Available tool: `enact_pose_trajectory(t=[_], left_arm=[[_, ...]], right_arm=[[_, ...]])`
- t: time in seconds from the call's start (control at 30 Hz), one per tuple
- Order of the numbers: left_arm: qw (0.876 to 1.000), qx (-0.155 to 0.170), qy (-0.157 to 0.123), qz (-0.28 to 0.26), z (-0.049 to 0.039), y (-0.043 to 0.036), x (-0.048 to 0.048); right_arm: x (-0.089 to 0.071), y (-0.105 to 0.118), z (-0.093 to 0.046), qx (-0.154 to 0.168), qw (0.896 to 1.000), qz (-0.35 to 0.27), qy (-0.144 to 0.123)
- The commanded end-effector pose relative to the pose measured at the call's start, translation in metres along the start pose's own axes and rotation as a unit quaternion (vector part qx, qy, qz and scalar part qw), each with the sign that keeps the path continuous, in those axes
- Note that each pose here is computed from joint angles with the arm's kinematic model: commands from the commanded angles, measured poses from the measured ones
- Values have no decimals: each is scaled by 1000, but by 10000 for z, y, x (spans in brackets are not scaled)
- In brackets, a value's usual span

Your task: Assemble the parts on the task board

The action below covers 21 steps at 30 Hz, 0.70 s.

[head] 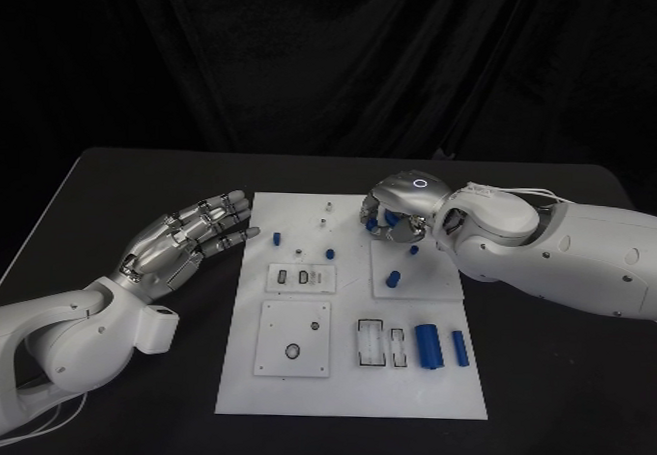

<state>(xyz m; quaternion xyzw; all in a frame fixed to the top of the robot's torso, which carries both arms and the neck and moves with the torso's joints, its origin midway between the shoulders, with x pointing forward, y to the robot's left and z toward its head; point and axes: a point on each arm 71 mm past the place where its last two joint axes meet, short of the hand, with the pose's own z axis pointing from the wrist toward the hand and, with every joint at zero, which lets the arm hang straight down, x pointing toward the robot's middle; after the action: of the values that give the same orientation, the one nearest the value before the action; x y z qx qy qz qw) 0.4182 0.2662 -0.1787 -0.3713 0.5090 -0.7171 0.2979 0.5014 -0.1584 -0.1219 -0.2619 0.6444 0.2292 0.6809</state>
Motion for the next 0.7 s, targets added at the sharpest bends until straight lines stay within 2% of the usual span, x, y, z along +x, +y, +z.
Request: enact_pose_trajectory(t=[0.03, 0.3, 0.57, 0.7], left_arm=[[993, 118, 6, -7, -19, -173, 16], [992, 125, 10, -10, -12, -177, 51], [992, 127, 10, -10, -5, -173, 57], [991, 129, 14, -14, 0, -173, 91]], right_arm=[[-128, 44, 91, -8, 1000, 15, -23], [-278, 100, 396, -16, 999, 15, -31], [-300, 161, 619, -21, 1000, 9, -21], [-301, 159, 700, -18, 1000, 6, -19]])
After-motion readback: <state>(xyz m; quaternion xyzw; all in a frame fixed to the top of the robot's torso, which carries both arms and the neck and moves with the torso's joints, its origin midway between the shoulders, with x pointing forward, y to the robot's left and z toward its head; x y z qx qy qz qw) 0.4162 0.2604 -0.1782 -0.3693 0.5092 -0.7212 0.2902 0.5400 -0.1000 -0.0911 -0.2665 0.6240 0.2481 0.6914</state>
